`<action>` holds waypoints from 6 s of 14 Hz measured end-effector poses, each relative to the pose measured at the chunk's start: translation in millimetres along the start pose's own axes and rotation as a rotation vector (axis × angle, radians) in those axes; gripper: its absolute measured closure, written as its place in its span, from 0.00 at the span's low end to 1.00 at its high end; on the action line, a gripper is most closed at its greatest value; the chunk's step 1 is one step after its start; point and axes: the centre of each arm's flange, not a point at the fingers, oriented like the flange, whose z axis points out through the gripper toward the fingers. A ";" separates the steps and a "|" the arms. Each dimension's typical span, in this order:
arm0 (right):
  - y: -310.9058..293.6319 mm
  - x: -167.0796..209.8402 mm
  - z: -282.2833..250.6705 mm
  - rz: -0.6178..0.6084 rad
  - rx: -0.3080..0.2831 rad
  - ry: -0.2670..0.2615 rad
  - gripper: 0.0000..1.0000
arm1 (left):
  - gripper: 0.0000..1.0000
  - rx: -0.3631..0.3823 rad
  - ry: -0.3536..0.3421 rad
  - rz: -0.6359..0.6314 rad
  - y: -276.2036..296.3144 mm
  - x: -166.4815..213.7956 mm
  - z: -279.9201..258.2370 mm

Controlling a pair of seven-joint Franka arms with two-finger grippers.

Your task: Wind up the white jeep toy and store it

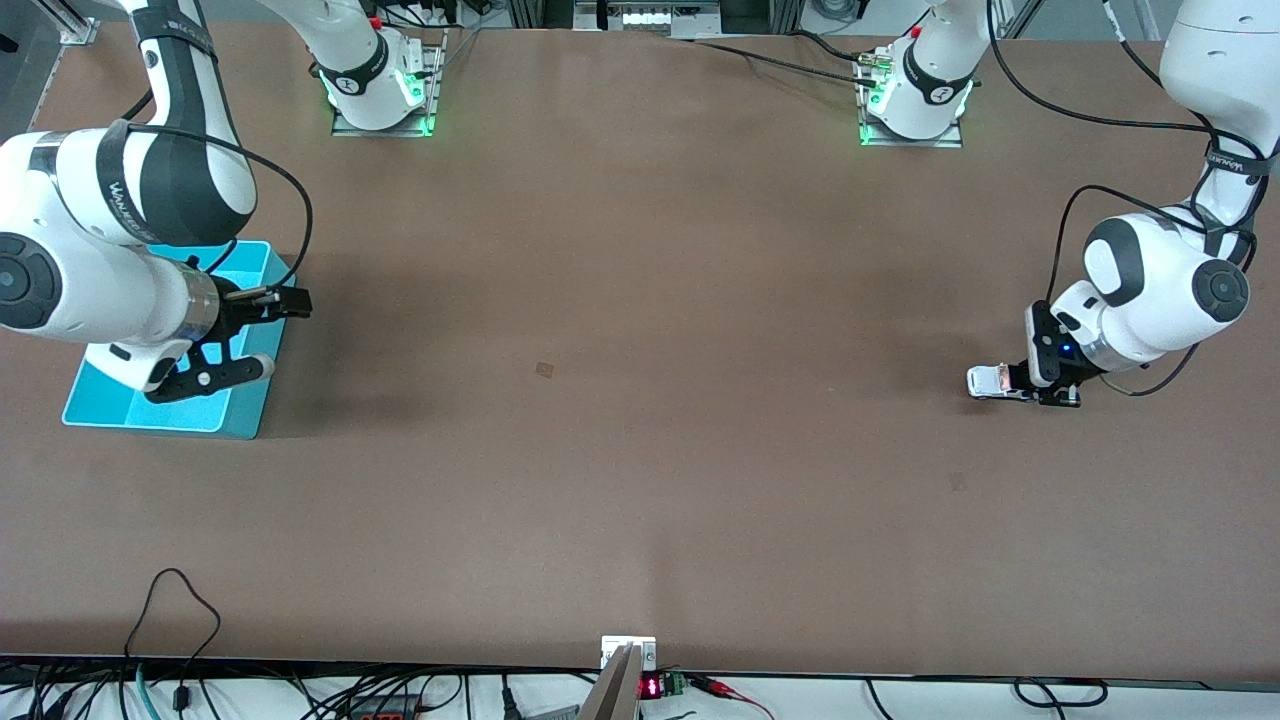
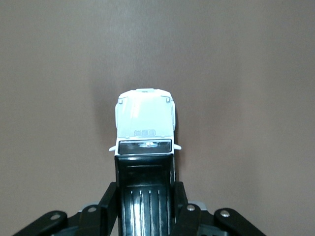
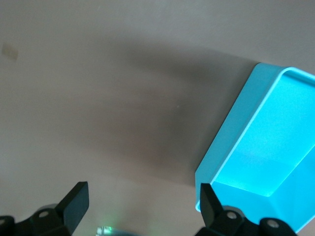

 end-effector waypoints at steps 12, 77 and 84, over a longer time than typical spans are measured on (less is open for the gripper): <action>-15.3 -4.7 -13.6 -0.116 -0.002 -0.001 0.00 | 0.52 0.003 0.000 -0.031 3.0 -54.0 -3.2; 17.8 -13.8 57.2 -0.192 0.055 0.012 0.00 | 0.00 0.061 0.070 -1.216 -82.9 104.9 -207.5; -14.4 -23.1 101.5 -0.667 -0.053 0.147 0.00 | 0.00 0.070 0.075 -1.573 -74.3 118.9 -309.6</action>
